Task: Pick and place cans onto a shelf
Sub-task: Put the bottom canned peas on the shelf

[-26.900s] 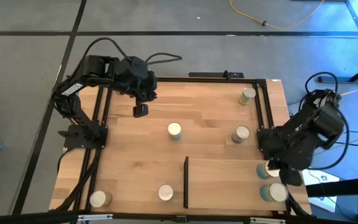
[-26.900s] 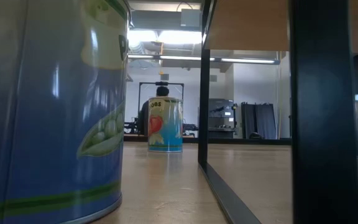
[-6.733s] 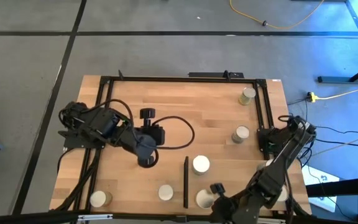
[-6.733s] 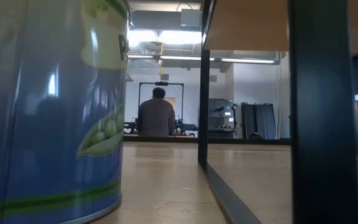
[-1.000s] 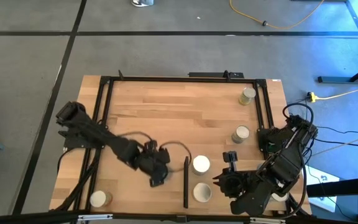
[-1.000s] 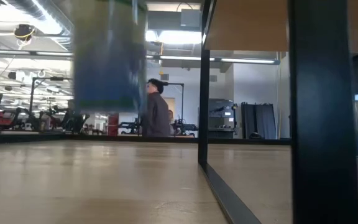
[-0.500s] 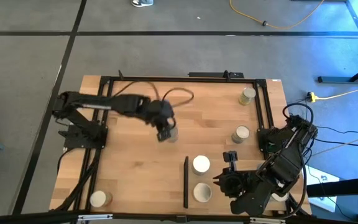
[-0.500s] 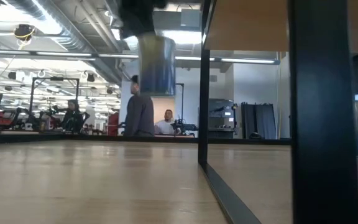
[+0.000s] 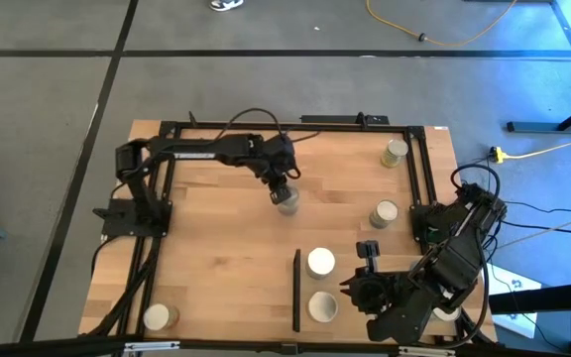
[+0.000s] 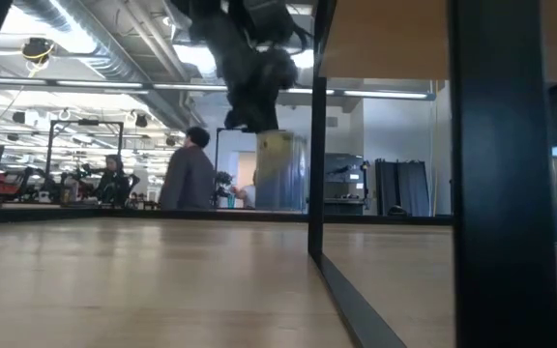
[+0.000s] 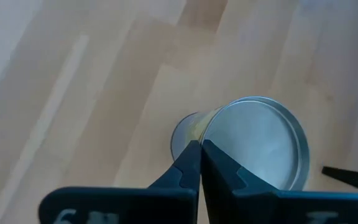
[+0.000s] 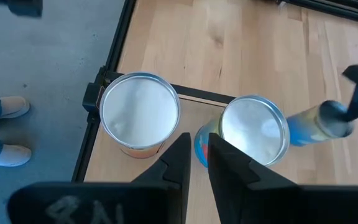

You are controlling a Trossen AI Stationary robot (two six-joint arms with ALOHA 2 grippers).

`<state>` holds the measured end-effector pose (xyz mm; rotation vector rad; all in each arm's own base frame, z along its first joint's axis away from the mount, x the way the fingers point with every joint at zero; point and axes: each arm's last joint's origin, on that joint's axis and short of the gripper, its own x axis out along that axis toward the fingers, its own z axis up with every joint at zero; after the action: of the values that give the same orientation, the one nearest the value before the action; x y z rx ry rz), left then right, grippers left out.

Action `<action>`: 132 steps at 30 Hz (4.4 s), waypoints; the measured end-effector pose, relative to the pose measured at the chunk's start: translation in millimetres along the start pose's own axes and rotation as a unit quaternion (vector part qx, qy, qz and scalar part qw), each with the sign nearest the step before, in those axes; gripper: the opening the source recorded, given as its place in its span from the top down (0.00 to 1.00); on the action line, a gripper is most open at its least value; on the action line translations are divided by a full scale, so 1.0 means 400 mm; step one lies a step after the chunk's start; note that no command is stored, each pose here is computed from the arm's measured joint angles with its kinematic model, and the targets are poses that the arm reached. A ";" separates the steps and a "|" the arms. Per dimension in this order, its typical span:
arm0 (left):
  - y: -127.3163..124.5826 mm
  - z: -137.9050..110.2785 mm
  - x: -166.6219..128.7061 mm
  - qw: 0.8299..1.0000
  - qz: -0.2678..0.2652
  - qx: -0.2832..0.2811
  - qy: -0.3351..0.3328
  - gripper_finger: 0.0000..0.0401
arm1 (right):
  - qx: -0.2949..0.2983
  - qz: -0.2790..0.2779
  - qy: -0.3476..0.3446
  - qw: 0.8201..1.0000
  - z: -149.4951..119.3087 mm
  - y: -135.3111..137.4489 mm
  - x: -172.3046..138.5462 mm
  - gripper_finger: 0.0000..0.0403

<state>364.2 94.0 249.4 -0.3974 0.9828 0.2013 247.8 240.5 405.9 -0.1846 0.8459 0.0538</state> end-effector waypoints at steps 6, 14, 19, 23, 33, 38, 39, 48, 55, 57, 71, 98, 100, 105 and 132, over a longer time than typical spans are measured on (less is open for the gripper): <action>0.010 -0.008 0.068 1.000 -0.008 -0.001 0.029 1.00 | 0.001 0.000 0.000 1.000 0.000 0.000 0.000 0.86; -0.002 -0.004 0.080 0.999 -0.007 0.028 0.018 0.99 | 0.011 0.000 0.000 1.000 0.000 0.000 0.000 0.86; -0.013 -0.004 0.083 1.000 -0.002 0.026 0.013 0.95 | 0.012 0.000 0.000 1.000 0.000 0.000 0.000 0.86; -0.022 -0.006 0.084 1.000 -0.002 0.028 0.013 0.90 | 0.012 0.000 0.000 1.000 0.000 0.000 0.000 0.86; -0.045 0.063 0.026 1.000 -0.010 0.009 -0.028 0.88 | 0.011 0.000 0.000 1.000 0.000 0.000 0.000 0.86; -0.076 0.113 -0.059 0.999 -0.012 0.026 -0.032 0.88 | 0.005 0.001 -0.001 1.000 0.001 -0.002 -0.005 0.86; -0.086 0.120 -0.080 0.999 -0.012 0.028 -0.028 0.89 | 0.006 0.002 -0.004 1.000 0.003 -0.005 -0.011 0.86; -0.270 0.128 -0.262 0.993 -0.016 0.113 -0.037 0.88 | 0.005 -0.053 -0.003 0.999 0.023 -0.115 -0.120 0.86; -0.401 0.080 -0.375 0.985 -0.020 0.163 -0.056 0.89 | -0.048 -0.043 -0.014 0.998 0.052 -0.230 -0.152 0.86; -0.427 0.057 -0.400 0.983 -0.027 0.174 -0.045 0.88 | -0.070 -0.033 -0.008 0.997 0.057 -0.263 -0.150 0.86; -0.460 -0.054 -0.526 0.985 0.064 0.159 -0.030 0.88 | -0.153 0.003 0.040 0.987 0.066 -0.494 -0.098 0.86; -0.280 -0.102 -0.797 0.972 0.065 0.159 -0.158 0.89 | -0.138 -0.025 0.158 0.978 -0.048 -0.624 0.265 0.86; -0.275 -0.103 -0.802 0.972 0.066 0.156 -0.161 0.89 | -0.135 -0.027 0.159 0.978 -0.057 -0.628 0.281 0.85; -0.275 -0.099 -0.797 0.973 0.069 0.154 -0.159 0.89 | -0.072 -0.047 0.139 0.987 -0.068 -0.650 0.315 0.81; -0.274 -0.100 -0.799 0.973 0.069 0.152 -0.160 0.89 | 0.237 0.038 0.054 0.969 -0.185 -0.706 0.482 0.82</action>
<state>197.2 -18.3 523.6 -0.0121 0.7073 0.2273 354.9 -55.6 253.6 0.2966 0.9509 -0.0888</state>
